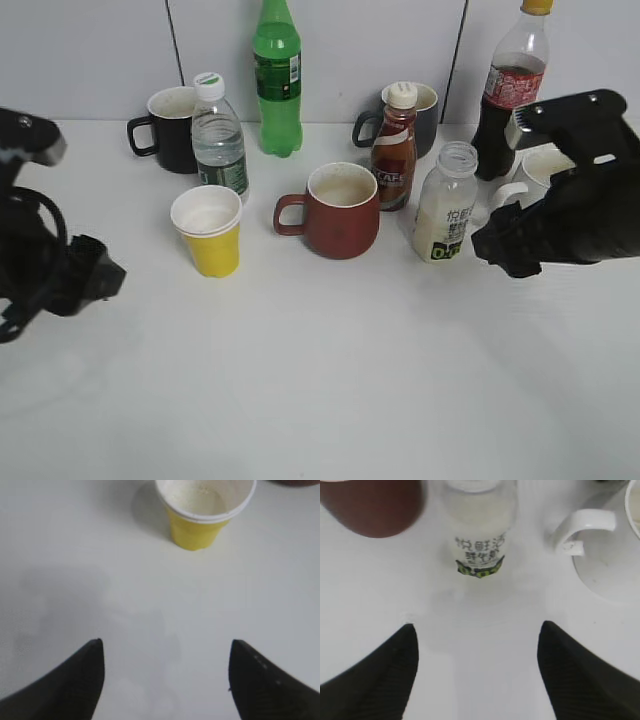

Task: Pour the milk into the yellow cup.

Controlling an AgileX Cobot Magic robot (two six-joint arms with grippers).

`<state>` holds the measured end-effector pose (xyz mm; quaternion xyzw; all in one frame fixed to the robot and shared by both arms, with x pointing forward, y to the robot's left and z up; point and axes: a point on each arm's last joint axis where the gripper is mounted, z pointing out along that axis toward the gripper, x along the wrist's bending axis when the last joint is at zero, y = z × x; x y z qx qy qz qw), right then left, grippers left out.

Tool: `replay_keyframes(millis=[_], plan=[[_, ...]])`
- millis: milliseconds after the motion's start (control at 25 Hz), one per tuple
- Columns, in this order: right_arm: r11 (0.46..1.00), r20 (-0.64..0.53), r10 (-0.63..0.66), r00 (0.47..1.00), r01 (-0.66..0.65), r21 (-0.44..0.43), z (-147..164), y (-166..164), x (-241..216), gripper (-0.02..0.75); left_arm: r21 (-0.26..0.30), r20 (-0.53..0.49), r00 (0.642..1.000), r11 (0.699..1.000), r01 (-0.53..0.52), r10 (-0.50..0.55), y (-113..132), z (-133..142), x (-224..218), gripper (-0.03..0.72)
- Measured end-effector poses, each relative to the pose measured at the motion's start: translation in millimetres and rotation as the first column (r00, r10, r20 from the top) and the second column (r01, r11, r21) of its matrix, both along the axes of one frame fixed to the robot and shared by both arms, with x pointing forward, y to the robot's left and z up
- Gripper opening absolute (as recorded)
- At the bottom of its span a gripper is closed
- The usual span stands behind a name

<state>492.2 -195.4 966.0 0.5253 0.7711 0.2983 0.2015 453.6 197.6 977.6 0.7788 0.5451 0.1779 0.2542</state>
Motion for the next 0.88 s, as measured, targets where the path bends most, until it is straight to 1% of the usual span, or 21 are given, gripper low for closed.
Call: replay_keyframes(millis=[80,120,160,200,280,320,360,400,440,480,560,600,640,680,720,760,800,880], plan=[[0.999,0.006,0.039,0.999,-0.039,-0.001,19,5,-16,0.554,0.008,-0.006,1.0,1.0,-0.008,0.008,2,5,-2,0.587],[0.999,0.007,0.053,0.999,-0.053,0.0,27,7,-23,0.554,0.028,-0.021,0.999,0.998,-0.048,0.048,11,33,-14,0.587],[0.998,0.001,0.065,0.998,-0.065,0.002,35,7,-31,0.554,0.028,-0.021,0.999,0.998,-0.048,0.048,11,33,-14,0.587],[0.997,-0.013,0.074,0.997,-0.074,-0.002,41,7,-40,0.554,0.022,-0.024,0.996,0.996,-0.085,0.086,21,59,-31,0.587],[0.997,-0.031,0.08,0.996,-0.08,-0.004,56,1,-57,0.554,0.013,-0.015,0.994,0.994,-0.107,0.107,31,76,-47,0.587],[0.997,-0.046,0.078,0.996,-0.078,-0.01,62,-4,-66,0.554,0.01,-0.014,0.994,0.994,-0.111,0.111,33,79,-50,0.587],[0.997,-0.064,0.075,0.995,-0.076,-0.017,67,-8,-74,0.554,0.0,0.005,0.992,0.992,-0.125,0.125,42,90,-67,0.587],[0.997,-0.066,0.074,0.995,-0.075,-0.016,73,-13,-83,0.554,0.0,0.005,0.992,0.992,-0.125,0.125,42,90,-67,0.587],[0.997,-0.072,0.076,0.994,-0.078,-0.019,79,-18,-92,0.554,-0.008,0.017,0.99,0.991,-0.137,0.137,51,98,-82,0.587],[0.996,-0.085,0.086,0.993,-0.089,-0.025,83,-22,-100,0.554,-0.031,0.049,0.988,0.989,-0.144,0.146,60,107,-98,0.587],[0.993,-0.087,0.115,0.99,-0.117,-0.027,92,-30,-118,0.554,-0.045,0.076,0.986,0.988,-0.148,0.151,71,114,-119,0.582],[0.99,-0.097,0.133,0.986,-0.137,-0.036,95,-33,-126,0.554,-0.045,0.076,0.986,0.988,-0.148,0.151,71,114,-119,0.582],[0.988,-0.087,0.145,0.986,-0.148,-0.031,100,-39,-138,0.554,-0.069,0.12,0.982,0.988,-0.141,0.149,83,120,-140,0.578],[0.987,-0.09,0.153,0.984,-0.157,-0.033,102,-43,-146,0.554,-0.069,0.12,0.982,0.988,-0.141,0.149,83,120,-140,0.578],[0.986,-0.091,0.16,0.983,-0.163,-0.033,103,-47,-155,0.554,-0.085,0.167,0.976,0.988,-0.125,0.138,91,124,-156,0.577],[0.985,-0.102,0.163,0.981,-0.167,-0.036,101,-51,-162,0.554,-0.085,0.167,0.976,0.988,-0.125,0.138,91,124,-156,0.577],[0.985,-0.103,0.166,0.981,-0.17,-0.035,98,-55,-171,0.554,-0.108,0.223,0.966,0.988,-0.107,0.129,99,125,-171,0.575],[0.985,-0.088,0.169,0.982,-0.172,-0.031,92,-64,-188,0.554,-0.126,0.267,0.956,0.988,-0.093,0.124,105,121,-182,0.563]])
